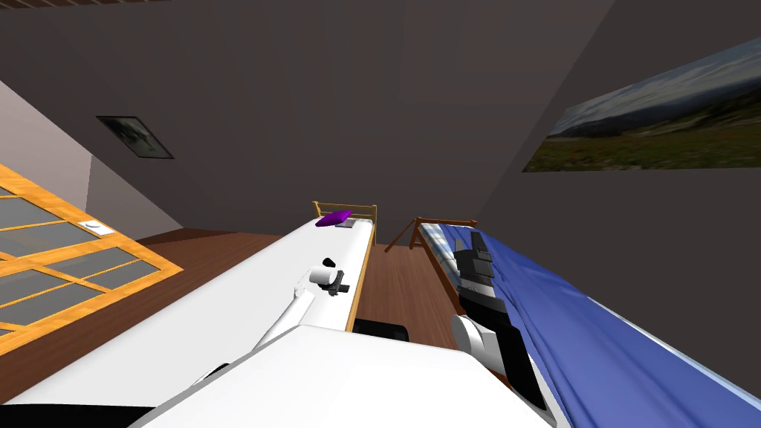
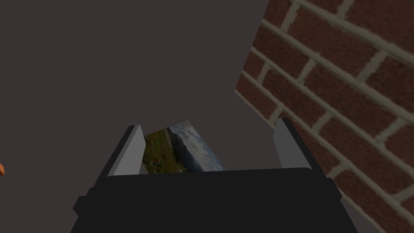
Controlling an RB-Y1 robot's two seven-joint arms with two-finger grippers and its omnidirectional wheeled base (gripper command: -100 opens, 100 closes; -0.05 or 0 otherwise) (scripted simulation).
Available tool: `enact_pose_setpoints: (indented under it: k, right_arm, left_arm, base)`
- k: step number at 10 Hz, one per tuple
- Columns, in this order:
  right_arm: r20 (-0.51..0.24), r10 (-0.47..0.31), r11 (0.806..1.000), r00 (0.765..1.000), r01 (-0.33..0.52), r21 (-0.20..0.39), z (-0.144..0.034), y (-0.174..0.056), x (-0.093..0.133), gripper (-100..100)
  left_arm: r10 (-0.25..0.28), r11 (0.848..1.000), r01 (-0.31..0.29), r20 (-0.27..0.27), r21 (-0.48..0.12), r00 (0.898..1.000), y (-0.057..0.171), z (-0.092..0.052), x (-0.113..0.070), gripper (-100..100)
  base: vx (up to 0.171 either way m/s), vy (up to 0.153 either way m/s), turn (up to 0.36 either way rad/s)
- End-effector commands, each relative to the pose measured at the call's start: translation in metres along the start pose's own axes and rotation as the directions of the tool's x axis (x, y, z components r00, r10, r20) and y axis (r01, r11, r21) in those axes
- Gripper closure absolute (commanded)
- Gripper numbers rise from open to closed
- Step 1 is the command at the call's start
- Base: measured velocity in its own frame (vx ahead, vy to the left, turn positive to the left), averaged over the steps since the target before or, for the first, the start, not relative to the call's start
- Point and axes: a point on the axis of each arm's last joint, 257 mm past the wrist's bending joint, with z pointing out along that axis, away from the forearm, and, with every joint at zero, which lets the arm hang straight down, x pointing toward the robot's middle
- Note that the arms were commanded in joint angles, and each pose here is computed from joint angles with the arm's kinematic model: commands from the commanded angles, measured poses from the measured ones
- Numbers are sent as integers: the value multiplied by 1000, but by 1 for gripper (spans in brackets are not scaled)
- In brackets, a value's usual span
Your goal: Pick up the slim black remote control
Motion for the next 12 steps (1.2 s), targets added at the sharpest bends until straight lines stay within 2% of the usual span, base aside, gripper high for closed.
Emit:
enact_pose_setpoints:
  k: [1, 5, 6, 7, 8, 9, 12]
  right_arm:
    - [0, 0, 1000, 1000, 0, 0, 0, 0, 0, 0]
    - [0, 0, 1000, 1000, 0, 0, 0, 0, 0, 0]
    - [0, 0, 1000, 1000, 0, 0, 0, 0, 0, 0]
    - [0, 0, 1000, 1000, 0, 0, 0, 0, 0, 0]
    - [0, 0, 1000, 1000, 0, 0, 0, 0, 0, 0]
    - [0, 0, 1000, 1000, 0, 0, 0, 0, 0, 0]
    - [0, 0, 1000, 1000, 0, 0, 0, 0, 0, 0]
  left_arm:
    - [22, 997, -21, 3, -71, 1000, 13, 5, 0, -100]
    - [59, 978, -56, 7, -200, 998, 38, 7, -1, -100]
    - [64, 974, -60, 7, -218, 998, 42, 6, -1, -100]
    - [60, 977, -57, 7, -204, 998, 40, 6, -1, -100]
    - [61, 976, -58, 7, -208, 998, 40, 6, -1, 0]
    - [58, 977, -55, 7, -207, 998, 44, 13, -1, -100]
    - [54, 977, -51, 8, -206, 999, 52, 26, 0, -100]
  base:
    - [37, 17, -84]
    - [38, 16, -55]
    - [23, 9, -32]
    - [10, 4, -5]
    - [0, 0, 0]
    - [10, 6, -21]
    - [14, 10, -15]
